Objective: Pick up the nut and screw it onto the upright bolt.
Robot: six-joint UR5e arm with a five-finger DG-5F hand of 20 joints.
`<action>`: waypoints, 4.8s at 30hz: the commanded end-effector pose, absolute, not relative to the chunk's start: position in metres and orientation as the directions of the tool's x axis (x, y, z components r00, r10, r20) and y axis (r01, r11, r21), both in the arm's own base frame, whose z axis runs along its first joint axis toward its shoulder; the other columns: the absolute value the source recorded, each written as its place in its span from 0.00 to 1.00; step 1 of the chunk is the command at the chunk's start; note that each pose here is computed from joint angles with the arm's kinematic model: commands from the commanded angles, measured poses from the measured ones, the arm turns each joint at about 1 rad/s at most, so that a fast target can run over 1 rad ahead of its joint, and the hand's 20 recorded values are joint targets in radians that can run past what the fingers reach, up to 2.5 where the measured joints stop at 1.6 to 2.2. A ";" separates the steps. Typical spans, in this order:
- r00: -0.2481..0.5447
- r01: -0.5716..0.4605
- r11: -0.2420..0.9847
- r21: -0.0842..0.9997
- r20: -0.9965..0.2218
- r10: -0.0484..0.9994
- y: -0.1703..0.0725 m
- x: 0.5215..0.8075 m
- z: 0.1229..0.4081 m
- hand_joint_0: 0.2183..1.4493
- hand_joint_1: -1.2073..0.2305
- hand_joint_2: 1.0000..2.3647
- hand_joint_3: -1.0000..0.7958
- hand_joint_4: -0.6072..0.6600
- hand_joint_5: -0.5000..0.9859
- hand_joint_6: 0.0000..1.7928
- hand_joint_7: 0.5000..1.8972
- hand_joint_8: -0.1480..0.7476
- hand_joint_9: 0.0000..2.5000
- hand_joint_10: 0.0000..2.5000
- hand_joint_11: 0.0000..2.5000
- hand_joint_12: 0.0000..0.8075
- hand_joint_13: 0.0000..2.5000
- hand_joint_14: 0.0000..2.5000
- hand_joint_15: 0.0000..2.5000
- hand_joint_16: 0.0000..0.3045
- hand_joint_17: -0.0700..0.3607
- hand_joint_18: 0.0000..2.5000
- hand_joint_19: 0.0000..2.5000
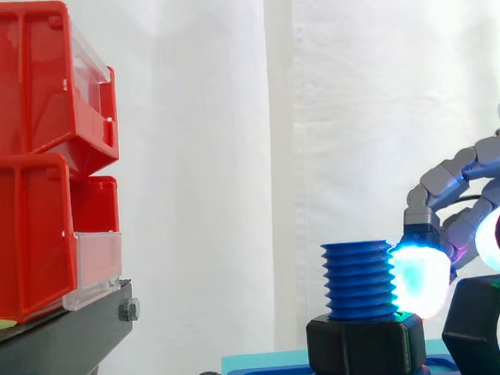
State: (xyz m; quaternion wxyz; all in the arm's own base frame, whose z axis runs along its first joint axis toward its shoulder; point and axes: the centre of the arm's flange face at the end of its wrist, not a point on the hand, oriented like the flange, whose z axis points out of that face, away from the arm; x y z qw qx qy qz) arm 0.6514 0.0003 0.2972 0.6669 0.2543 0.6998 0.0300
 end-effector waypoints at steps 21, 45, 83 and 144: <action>0.011 0.320 0.871 0.374 -0.920 0.391 -0.007 0.653 0.301 0.30 0.38 0.00 0.31 0.64 0.24 0.28 0.28 0.46 0.26 0.00 0.05 0.44 0.13 0.00 0.00 0.16 0.42 0.15 0.08; 0.010 0.322 0.871 0.372 -0.921 0.390 -0.013 0.653 0.312 0.24 0.23 0.00 0.28 0.63 0.23 0.28 0.28 0.46 0.23 0.00 0.05 0.46 0.12 0.00 0.00 0.18 0.45 0.14 0.08; -0.013 0.334 0.872 0.358 -0.923 0.384 -0.015 0.651 0.322 0.20 0.21 0.00 0.28 0.63 0.22 0.28 0.28 0.47 0.21 0.00 0.04 0.48 0.10 0.00 0.00 0.19 0.47 0.11 0.07; -0.016 0.295 0.848 0.440 -0.885 0.465 -0.012 0.648 0.324 0.16 0.18 0.00 0.28 0.62 0.21 0.28 0.27 0.47 0.18 0.00 0.04 0.50 0.07 0.00 0.00 0.21 0.49 0.09 0.05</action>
